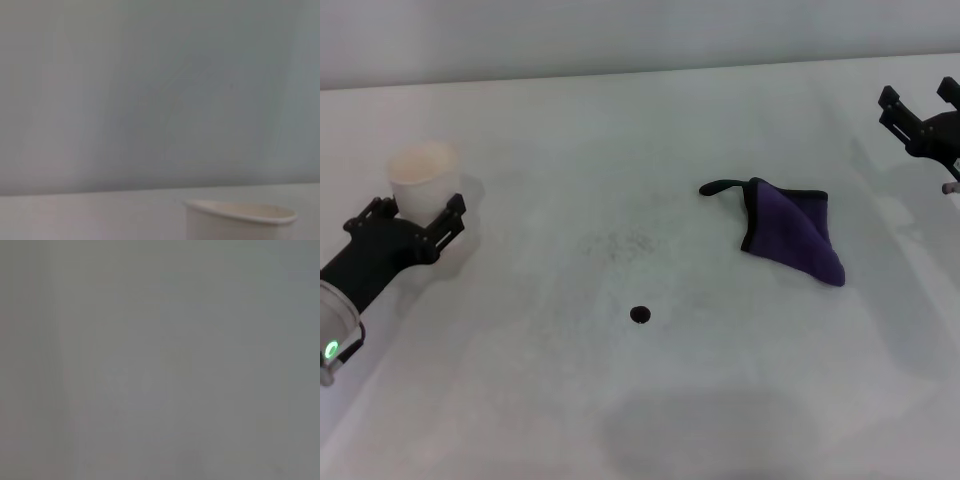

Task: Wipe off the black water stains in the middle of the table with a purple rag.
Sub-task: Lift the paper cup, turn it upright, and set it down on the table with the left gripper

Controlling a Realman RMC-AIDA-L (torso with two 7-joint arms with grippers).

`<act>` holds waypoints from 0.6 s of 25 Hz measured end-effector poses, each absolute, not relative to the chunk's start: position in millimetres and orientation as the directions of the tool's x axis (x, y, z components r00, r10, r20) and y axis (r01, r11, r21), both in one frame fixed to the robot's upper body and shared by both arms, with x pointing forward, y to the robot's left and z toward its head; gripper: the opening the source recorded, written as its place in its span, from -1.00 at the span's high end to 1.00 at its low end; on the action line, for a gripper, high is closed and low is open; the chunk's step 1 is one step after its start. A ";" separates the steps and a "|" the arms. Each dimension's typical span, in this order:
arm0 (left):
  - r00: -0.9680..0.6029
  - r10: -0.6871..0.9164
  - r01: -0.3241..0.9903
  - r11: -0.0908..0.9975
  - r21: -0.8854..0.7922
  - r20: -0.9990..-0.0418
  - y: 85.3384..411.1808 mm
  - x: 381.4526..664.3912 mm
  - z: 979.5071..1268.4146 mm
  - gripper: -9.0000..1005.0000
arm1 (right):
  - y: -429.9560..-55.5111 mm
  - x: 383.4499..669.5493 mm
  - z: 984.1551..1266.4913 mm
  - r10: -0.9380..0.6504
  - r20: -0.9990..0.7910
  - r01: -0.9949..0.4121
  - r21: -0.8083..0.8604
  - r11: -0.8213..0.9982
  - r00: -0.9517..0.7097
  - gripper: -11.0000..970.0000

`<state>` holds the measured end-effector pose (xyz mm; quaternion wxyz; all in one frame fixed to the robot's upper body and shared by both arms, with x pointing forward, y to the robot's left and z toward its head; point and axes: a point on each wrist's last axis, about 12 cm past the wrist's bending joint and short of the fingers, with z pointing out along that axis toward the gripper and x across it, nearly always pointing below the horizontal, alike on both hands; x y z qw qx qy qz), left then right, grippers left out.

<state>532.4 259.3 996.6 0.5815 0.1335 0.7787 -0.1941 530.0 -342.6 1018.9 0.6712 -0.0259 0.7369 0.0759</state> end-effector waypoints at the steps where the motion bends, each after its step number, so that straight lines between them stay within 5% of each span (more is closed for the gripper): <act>1: -0.296 -0.017 0.432 0.890 -0.149 -0.955 259.1 531.3 995.2 -0.44 | -341.9 531.0 1019.4 0.063 -0.993 -0.143 0.077 0.987 -0.097 -0.77; 15: -0.305 0.040 0.444 0.890 -0.105 -0.952 262.8 512.7 983.9 -0.46 | -339.9 532.2 1019.5 0.066 -0.993 -0.148 0.080 0.986 -0.098 -0.77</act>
